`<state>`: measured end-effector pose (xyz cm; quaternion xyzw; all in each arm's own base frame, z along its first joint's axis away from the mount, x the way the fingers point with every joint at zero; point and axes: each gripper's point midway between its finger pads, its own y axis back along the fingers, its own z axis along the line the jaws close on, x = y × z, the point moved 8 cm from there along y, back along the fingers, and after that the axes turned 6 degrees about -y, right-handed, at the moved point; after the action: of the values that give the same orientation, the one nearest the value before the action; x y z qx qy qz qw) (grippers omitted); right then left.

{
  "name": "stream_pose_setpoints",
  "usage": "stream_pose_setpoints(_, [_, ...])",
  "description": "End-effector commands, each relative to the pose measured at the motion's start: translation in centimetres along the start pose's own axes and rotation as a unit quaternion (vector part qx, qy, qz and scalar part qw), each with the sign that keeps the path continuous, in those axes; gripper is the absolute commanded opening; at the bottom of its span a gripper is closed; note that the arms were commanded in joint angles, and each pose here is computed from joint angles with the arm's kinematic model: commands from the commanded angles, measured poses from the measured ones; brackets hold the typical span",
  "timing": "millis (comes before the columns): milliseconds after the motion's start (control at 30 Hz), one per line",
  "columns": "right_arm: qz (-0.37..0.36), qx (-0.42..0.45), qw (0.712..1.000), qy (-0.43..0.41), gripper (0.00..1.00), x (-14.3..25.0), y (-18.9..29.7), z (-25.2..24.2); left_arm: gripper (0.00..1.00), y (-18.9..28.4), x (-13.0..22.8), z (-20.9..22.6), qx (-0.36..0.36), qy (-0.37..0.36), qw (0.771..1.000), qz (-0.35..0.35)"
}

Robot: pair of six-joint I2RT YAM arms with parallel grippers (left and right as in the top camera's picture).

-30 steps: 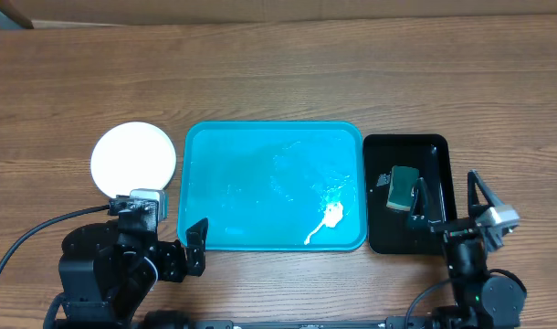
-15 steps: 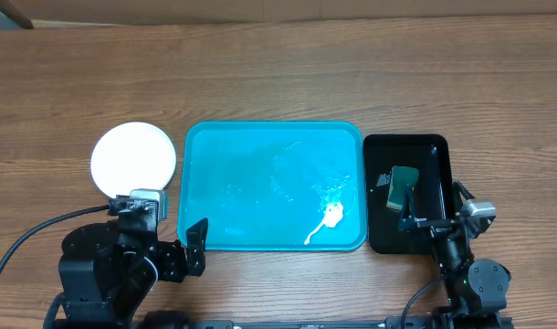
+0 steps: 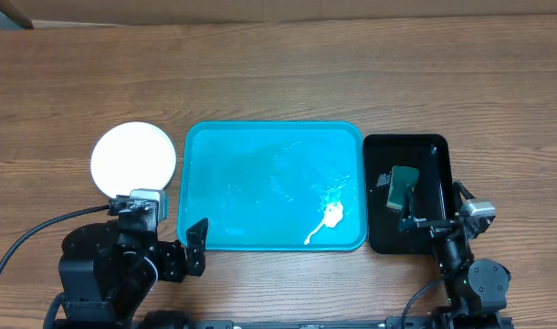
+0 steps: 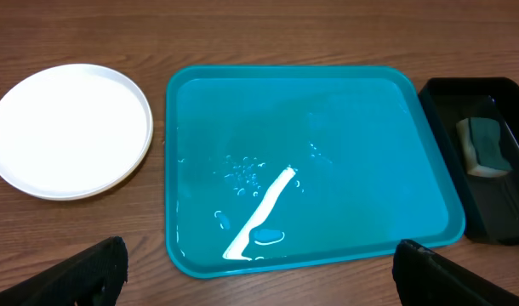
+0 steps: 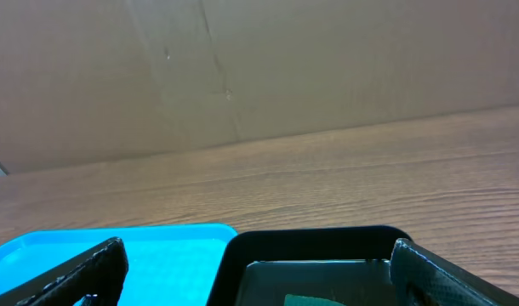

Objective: Clean dirty plates on tray and stack at the side

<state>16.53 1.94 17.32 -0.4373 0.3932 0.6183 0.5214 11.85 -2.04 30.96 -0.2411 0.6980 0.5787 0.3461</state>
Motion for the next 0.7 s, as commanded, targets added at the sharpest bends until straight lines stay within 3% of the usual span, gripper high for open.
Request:
stream_pose_setpoints(0, [-0.004,-0.002,1.000,0.004,1.00,0.10,0.00,-0.05,1.00,-0.09,0.15,-0.05,0.003,-0.008,1.000,0.001])
stream_pose_setpoints(533, [-0.004,-0.002,1.000,0.004,1.00,0.10,0.00,-0.05,1.00,0.06,0.24,-0.07,0.002,-0.008,1.000,0.000])
stream_pose_setpoints(667, [-0.004,-0.002,1.000,0.004,1.00,0.10,0.00,-0.05,1.00,0.19,0.93,0.39,-0.027,-0.018,0.999,-0.019])
